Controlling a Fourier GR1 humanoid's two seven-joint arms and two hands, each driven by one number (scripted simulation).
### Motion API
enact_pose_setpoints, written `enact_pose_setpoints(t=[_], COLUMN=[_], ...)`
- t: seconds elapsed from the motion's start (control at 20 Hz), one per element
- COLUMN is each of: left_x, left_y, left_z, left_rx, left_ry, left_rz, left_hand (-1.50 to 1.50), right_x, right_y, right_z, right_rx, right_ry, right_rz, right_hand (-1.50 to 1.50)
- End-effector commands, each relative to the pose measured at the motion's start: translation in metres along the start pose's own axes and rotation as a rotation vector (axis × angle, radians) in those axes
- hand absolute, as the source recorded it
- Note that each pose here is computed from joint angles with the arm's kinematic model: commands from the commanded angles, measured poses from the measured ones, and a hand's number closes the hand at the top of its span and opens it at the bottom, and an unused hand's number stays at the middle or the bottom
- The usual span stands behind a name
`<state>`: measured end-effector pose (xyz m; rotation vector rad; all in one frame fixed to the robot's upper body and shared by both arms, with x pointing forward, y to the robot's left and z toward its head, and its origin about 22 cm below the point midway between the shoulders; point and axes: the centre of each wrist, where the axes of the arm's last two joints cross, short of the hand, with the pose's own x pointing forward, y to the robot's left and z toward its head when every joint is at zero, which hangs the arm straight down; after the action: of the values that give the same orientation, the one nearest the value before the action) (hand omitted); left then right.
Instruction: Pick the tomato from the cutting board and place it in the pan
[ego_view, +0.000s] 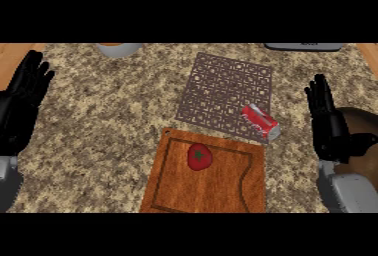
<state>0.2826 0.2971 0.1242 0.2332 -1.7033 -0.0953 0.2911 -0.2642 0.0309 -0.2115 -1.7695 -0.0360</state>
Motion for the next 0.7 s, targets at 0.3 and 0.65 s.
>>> enact_pose_setpoints(t=[0.3,0.65], left_x=[-0.032,-0.046], left_y=[-0.034,-0.034], left_z=[0.001,0.001], left_rx=[-0.056,0.022], left_ry=[0.055,0.097], left_rz=[0.041,0.062], left_hand=[0.00,0.00], right_x=[0.003,-0.005], right_y=[0.117,0.019], right_z=[0.009,-0.005], right_rx=[0.987,0.699], right_ry=[0.035,-0.388], right_rz=[0.003,0.219], right_hand=[1.50,-1.50])
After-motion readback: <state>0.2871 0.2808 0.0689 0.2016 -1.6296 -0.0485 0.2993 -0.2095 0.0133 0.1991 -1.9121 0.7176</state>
